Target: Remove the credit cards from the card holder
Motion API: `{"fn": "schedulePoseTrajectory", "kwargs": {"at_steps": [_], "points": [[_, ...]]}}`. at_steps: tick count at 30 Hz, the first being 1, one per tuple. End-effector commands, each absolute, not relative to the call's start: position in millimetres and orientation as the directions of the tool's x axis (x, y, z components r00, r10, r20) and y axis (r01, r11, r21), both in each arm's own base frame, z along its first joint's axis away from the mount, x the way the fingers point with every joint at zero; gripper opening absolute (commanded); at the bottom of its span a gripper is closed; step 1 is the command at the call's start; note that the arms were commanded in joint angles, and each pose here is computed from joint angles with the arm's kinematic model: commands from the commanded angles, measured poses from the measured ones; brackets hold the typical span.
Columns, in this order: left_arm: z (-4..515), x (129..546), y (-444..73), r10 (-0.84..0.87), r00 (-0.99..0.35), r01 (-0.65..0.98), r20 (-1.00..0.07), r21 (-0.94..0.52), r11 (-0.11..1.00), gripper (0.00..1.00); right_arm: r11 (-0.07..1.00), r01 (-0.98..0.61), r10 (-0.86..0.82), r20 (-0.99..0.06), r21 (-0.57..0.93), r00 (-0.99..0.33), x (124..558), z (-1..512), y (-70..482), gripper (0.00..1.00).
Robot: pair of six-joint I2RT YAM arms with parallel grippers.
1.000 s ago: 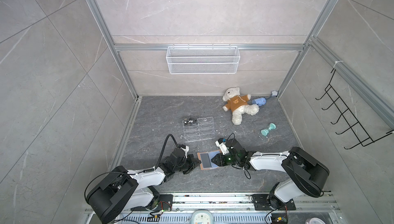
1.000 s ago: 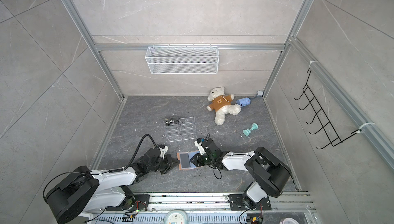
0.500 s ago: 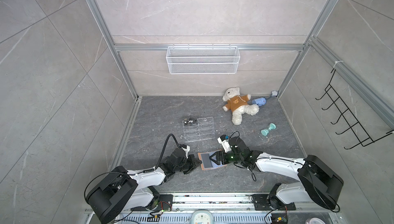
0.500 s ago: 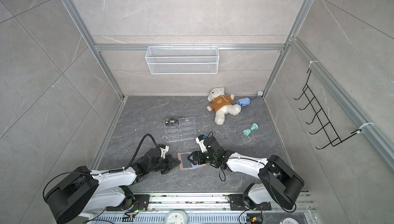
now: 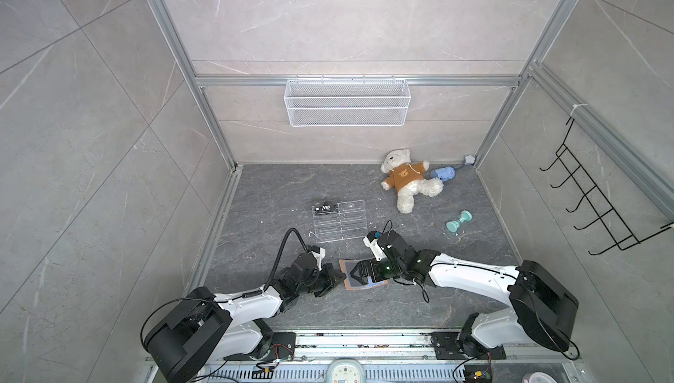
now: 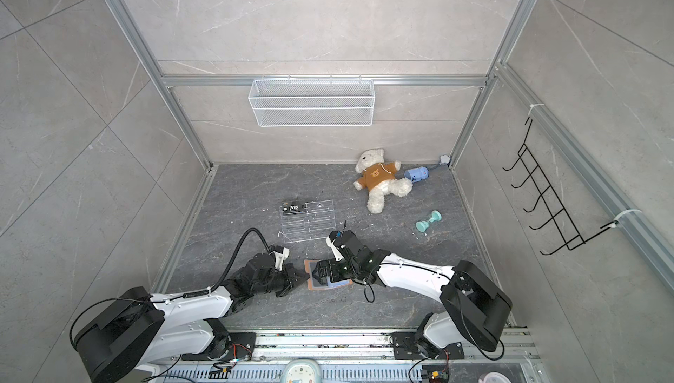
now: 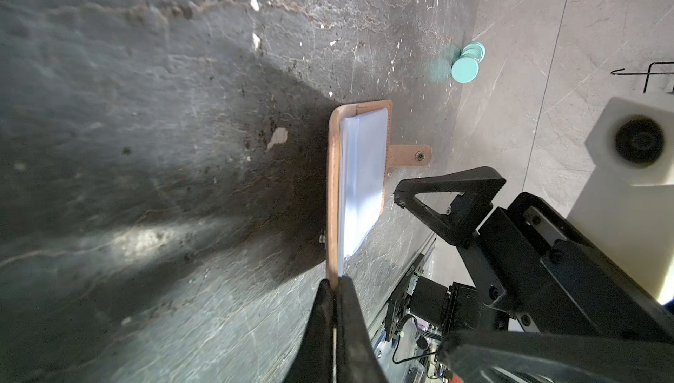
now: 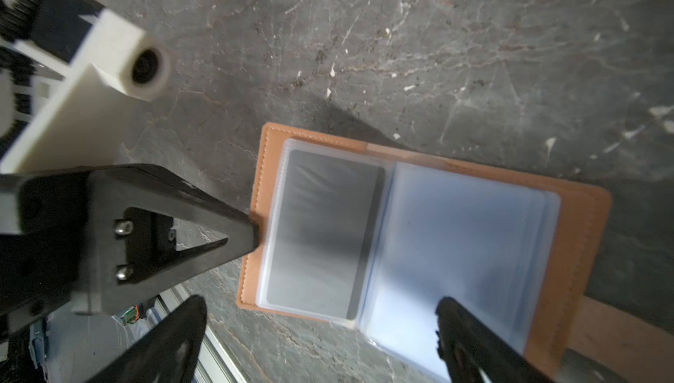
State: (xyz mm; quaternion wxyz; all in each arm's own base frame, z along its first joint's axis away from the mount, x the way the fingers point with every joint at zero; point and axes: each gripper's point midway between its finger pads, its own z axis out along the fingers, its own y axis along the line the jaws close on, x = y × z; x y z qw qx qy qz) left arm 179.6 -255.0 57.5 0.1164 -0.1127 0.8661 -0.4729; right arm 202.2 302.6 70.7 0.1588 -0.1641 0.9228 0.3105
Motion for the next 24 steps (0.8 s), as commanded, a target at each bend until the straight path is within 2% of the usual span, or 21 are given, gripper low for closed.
{"fn": "schedulePoseTrajectory", "kwargs": {"at_steps": [1, 24], "points": [[81, 186, -266, -0.285, -0.946, -0.004, -0.155, -0.874, 0.487, 0.0, 0.785, -0.409, -0.25, -0.366, 0.465, -0.896, 198, 62, 299, 1.0], [82, 185, -268, -0.276, -0.946, 0.011, -0.167, -0.872, 0.49, 0.0, 0.823, -0.42, -0.315, -0.306, 0.383, -0.898, 191, 39, 310, 0.98]]}}
